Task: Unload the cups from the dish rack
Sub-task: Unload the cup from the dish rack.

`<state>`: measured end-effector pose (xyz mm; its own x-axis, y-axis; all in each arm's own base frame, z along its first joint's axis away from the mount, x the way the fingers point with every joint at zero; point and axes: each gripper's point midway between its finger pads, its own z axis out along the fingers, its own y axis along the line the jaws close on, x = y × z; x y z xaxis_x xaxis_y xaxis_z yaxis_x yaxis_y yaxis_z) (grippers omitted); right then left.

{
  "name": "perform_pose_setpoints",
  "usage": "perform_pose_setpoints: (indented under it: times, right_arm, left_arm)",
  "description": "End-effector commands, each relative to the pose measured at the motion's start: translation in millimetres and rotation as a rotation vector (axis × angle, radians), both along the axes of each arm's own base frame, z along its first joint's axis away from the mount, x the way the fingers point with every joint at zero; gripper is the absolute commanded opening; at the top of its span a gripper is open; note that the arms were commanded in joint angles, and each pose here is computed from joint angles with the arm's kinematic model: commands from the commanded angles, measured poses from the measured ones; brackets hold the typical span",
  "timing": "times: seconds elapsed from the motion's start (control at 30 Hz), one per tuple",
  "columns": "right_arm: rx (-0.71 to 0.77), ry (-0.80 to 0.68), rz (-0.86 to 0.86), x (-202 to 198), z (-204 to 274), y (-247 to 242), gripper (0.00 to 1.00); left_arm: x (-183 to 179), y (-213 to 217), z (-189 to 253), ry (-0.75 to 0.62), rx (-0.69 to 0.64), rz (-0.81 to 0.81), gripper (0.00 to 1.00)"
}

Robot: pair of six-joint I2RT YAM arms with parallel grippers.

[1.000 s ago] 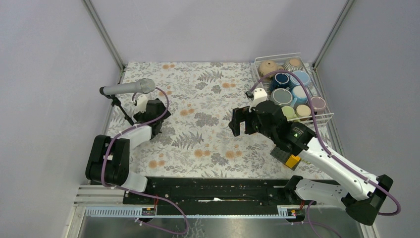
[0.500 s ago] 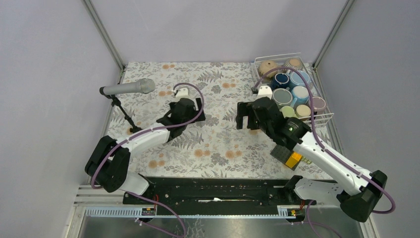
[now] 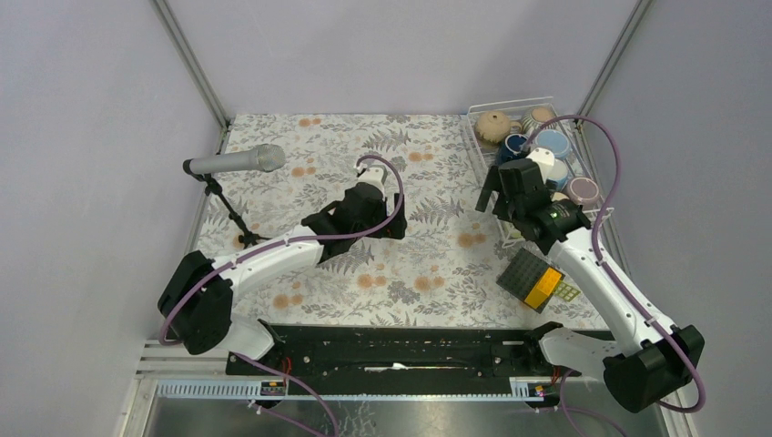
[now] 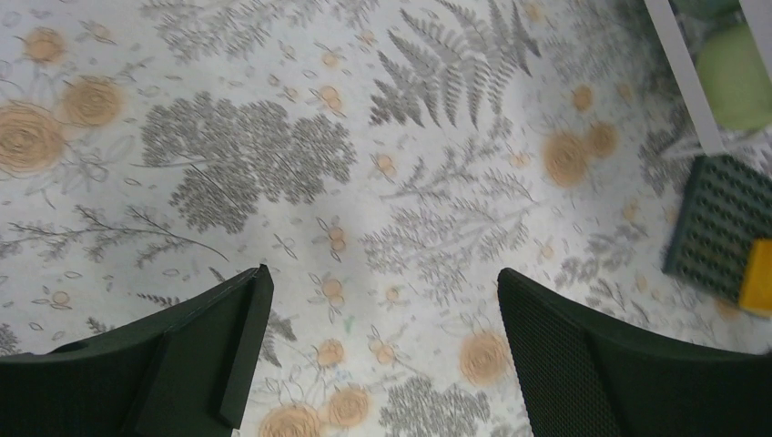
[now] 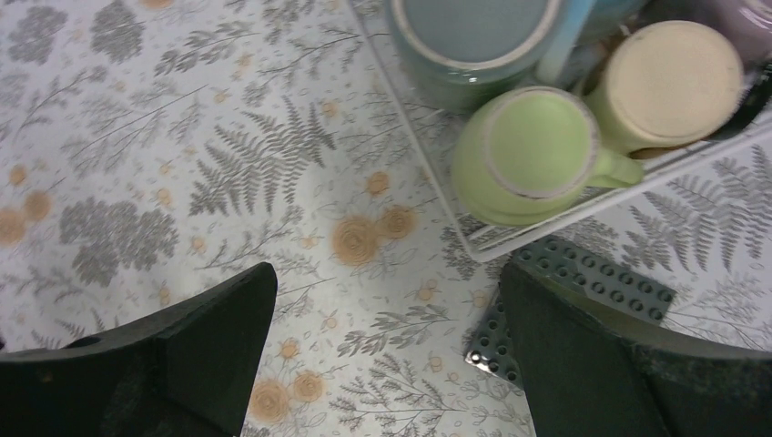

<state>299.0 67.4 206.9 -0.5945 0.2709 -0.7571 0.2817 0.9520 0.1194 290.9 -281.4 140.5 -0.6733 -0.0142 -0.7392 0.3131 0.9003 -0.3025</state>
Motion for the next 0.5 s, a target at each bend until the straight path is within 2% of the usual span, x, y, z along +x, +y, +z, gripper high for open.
perform_pose_setpoints:
  times: [0.0,0.2,0.47]
  right_arm:
    - [-0.035,-0.012,-0.119,11,14,-26,1.0]
    - [-0.052,-0.008,-0.15,31,18,-40,1.0]
    - [-0.011,0.056,-0.134,87,4,-49,1.0]
  left_arm:
    - [-21,-9,40,0.004,-0.065,-0.117,0.99]
    - [-36,-5,54,-0.008,-0.066,-0.183,0.99]
    - [-38,-2,64,-0.036,-0.072,-0.193,0.99]
